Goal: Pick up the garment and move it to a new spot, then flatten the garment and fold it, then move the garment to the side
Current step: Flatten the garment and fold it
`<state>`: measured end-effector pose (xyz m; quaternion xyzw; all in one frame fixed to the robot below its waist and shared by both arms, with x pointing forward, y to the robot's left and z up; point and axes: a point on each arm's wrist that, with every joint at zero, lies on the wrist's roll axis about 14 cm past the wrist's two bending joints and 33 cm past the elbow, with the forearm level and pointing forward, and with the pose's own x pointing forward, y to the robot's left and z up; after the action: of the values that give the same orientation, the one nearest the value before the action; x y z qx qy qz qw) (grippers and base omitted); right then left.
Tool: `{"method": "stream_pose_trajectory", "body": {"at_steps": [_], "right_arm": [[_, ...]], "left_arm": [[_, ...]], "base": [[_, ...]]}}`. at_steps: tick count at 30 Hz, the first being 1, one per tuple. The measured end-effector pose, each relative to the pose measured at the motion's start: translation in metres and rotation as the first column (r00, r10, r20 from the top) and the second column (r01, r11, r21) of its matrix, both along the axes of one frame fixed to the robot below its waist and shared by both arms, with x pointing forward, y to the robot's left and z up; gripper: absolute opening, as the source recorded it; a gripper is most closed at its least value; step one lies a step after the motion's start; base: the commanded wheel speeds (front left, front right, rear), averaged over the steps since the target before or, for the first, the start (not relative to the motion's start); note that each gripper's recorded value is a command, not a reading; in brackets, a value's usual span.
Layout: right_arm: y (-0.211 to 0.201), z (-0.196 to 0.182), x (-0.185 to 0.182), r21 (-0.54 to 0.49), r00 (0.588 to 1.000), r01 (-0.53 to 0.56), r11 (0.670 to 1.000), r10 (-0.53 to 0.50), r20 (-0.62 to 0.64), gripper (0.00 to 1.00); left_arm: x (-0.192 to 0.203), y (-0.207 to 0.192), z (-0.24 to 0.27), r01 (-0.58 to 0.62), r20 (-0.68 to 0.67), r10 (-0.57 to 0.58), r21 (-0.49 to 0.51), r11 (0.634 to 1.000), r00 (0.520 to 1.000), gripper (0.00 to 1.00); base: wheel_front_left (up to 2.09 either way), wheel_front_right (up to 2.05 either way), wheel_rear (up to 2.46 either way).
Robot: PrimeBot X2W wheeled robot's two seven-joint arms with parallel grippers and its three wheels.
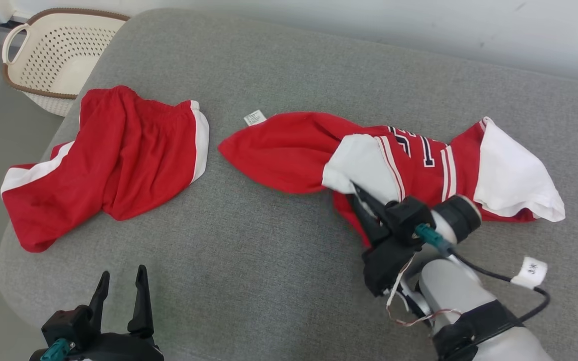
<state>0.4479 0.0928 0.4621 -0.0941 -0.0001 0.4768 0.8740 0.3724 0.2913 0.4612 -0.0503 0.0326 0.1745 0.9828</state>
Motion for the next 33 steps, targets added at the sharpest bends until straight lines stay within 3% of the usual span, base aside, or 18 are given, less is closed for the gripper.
{"method": "stream_pose_trajectory", "body": {"at_steps": [13, 20, 33], "right_arm": [[-0.035, 0.041, 0.002, 0.098, 0.996, 0.08, 0.992, -0.083, 0.031, 0.0], [-0.069, 0.083, 0.008, 0.157, 0.98, 0.139, 0.978, -0.159, 0.123, 0.0], [-0.141, 0.116, -0.01, 0.226, 0.932, 0.273, 0.935, -0.315, 0.179, 0.0]], "left_arm": [[0.012, -0.022, 0.01, 0.078, 0.038, -0.078, -0.007, 0.997, 0.996, 1.0], [0.02, -0.042, 0.012, 0.15, 0.048, -0.15, -0.005, 0.989, 0.987, 1.0], [0.044, -0.12, 0.016, 0.369, 0.076, -0.365, -0.036, 0.929, 0.928, 1.0]], "base": [[0.0, 0.0, 0.0], [0.0, 0.0, 0.0], [0.0, 0.0, 0.0]]}}
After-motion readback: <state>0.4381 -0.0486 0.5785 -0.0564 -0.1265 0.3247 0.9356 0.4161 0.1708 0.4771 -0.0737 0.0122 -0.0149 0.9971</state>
